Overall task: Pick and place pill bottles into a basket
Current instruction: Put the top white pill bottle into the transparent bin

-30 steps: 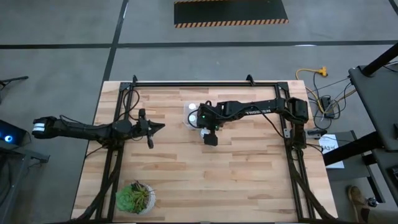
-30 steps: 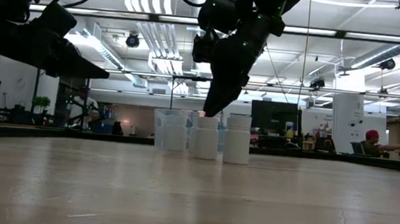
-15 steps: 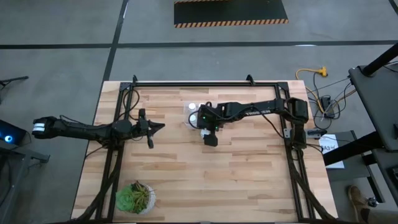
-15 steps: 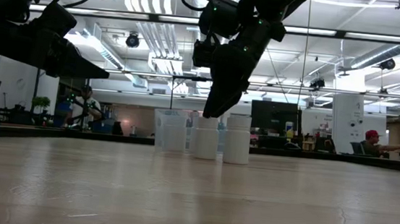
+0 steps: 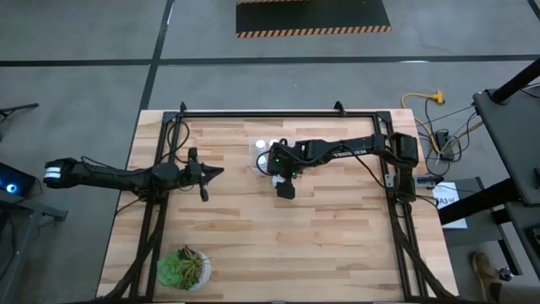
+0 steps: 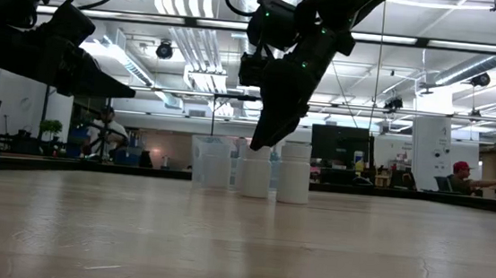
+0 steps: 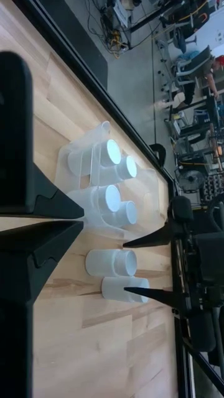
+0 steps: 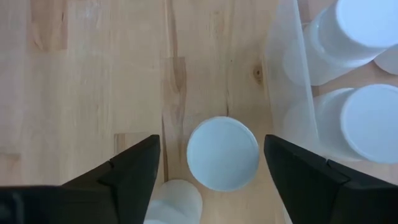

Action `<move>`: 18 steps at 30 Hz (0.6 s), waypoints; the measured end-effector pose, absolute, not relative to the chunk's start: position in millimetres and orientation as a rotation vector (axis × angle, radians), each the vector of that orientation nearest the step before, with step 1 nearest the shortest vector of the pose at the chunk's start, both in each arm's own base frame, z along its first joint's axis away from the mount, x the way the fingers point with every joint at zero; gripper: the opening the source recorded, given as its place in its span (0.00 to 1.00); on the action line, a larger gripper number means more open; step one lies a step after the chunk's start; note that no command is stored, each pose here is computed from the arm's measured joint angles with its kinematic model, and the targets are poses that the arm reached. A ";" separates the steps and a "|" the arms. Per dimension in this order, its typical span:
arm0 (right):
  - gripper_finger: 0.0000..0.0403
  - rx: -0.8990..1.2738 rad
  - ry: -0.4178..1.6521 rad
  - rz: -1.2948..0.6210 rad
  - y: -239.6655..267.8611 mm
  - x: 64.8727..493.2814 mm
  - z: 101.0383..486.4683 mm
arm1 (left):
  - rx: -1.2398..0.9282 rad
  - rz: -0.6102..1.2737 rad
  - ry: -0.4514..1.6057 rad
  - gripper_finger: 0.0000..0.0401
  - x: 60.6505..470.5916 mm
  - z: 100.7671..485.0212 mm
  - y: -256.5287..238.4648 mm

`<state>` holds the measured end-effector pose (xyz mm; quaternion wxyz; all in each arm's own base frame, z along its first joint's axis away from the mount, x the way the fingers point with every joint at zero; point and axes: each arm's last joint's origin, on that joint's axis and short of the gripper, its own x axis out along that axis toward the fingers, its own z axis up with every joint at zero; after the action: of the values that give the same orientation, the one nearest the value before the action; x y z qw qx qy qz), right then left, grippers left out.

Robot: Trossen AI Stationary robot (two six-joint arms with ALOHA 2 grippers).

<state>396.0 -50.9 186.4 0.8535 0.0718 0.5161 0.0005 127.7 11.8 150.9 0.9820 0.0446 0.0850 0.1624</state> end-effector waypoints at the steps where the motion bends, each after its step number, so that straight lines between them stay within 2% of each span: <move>1: 0.66 0.151 1.085 0.001 -50.9 396.1 186.5 | 0.090 0.327 0.171 0.00 127.7 150.9 11.8; 5: 0.57 0.150 1.085 0.002 -50.8 396.1 186.3 | 0.090 0.326 0.171 0.00 127.7 150.9 11.8; 12: 0.34 0.149 1.082 0.004 -49.9 396.4 186.4 | 0.089 0.326 0.171 0.00 127.7 150.9 11.7; 18: 0.34 0.149 1.083 0.006 -49.3 396.5 186.4 | 0.088 0.327 0.171 0.00 127.7 150.9 11.8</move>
<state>396.5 -49.3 186.4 0.8544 0.0706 0.5147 0.0027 127.7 11.8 150.9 0.9821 0.0436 0.0848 0.1623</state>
